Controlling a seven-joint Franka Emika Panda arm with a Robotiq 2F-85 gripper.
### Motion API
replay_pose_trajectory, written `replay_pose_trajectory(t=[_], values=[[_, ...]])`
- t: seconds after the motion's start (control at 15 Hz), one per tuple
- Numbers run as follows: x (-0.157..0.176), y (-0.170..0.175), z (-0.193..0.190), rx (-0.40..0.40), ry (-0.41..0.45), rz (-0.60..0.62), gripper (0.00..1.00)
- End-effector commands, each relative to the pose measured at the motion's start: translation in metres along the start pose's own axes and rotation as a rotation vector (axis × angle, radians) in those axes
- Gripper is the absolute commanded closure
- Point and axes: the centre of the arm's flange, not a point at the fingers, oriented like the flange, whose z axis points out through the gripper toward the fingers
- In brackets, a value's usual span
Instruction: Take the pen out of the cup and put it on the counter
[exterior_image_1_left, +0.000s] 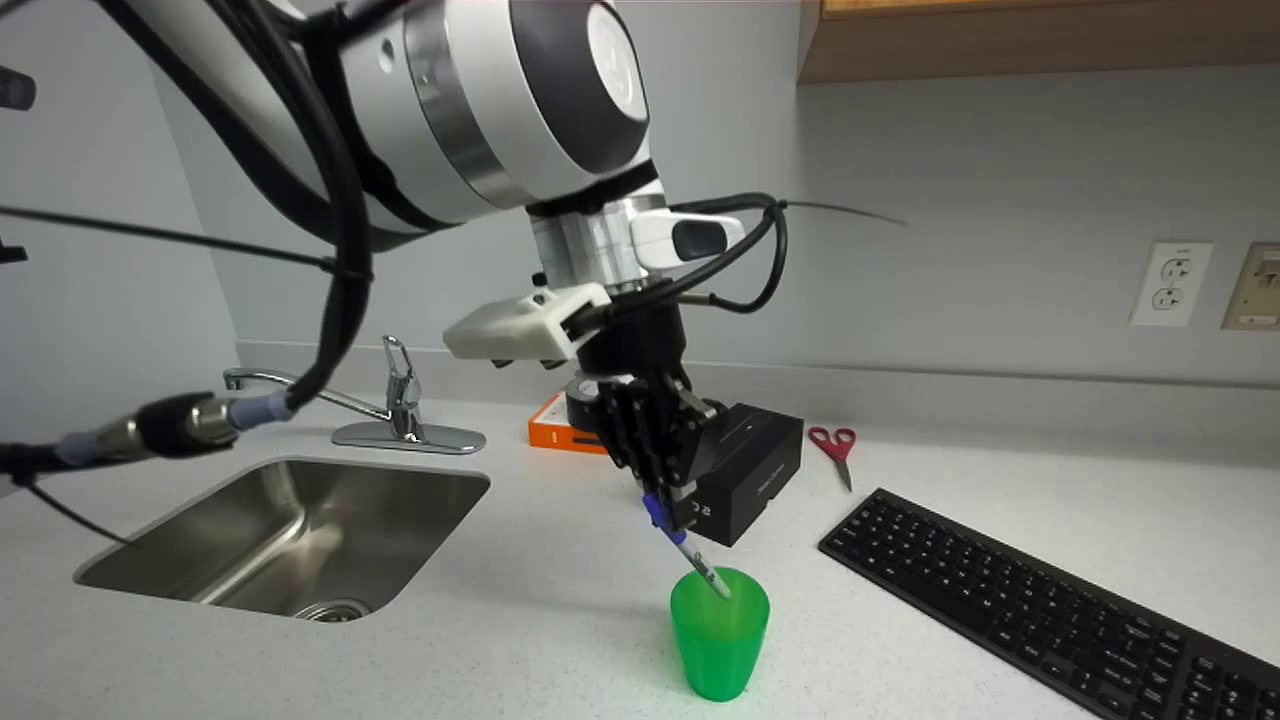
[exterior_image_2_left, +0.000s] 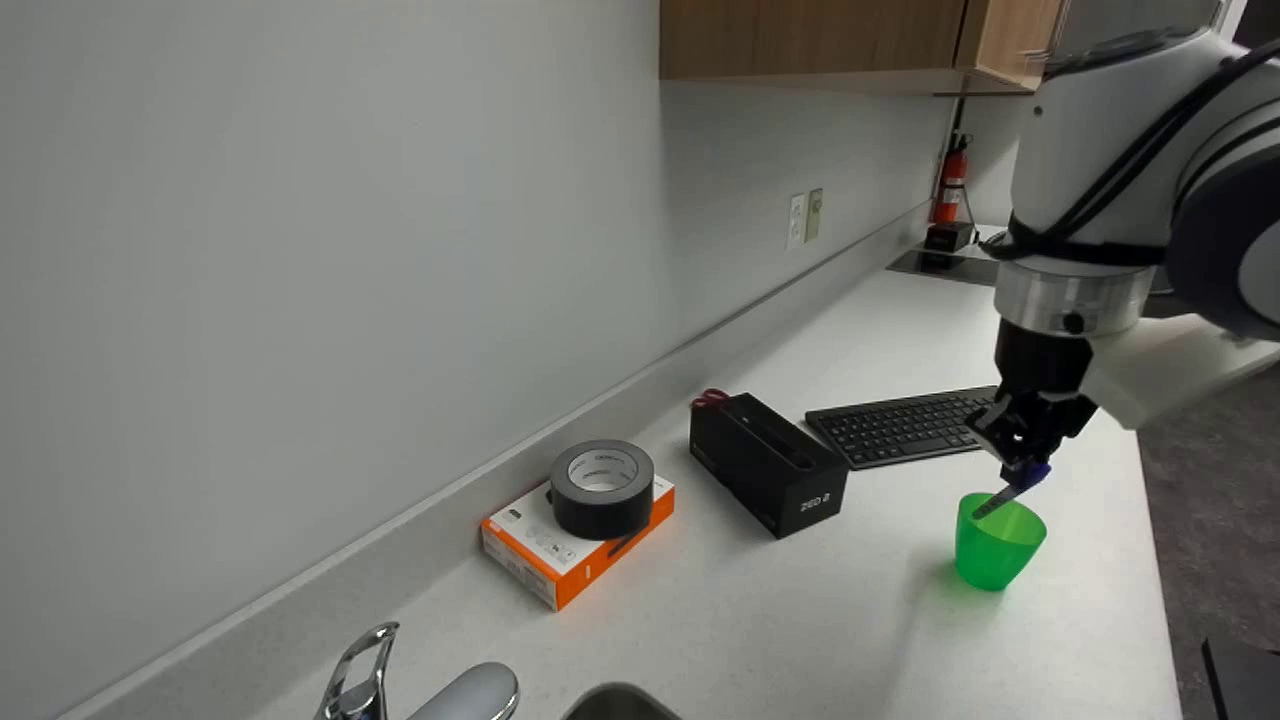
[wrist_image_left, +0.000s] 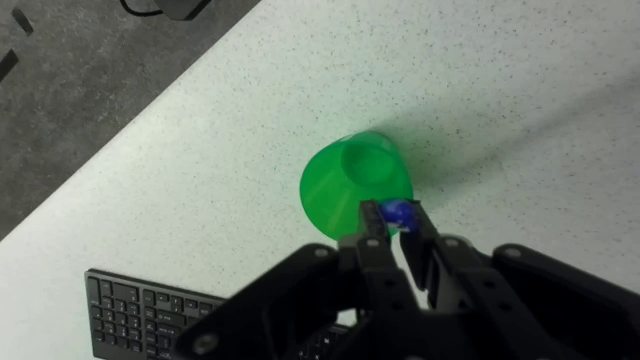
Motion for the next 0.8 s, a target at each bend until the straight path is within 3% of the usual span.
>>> replay_pose_trajectory(t=[0.0,0.33,0.53,0.73], values=[[-0.039,0.018,-0.067,0.111,0.053,-0.086,0.96],[-0.051,-0.038,-0.086,0.233,0.187,-0.165,0.96],[-0.045,-0.089,-0.063,0.288,0.229,-0.189,0.96],[-0.045,-0.124,-0.029,0.29,0.272,-0.238,0.96]])
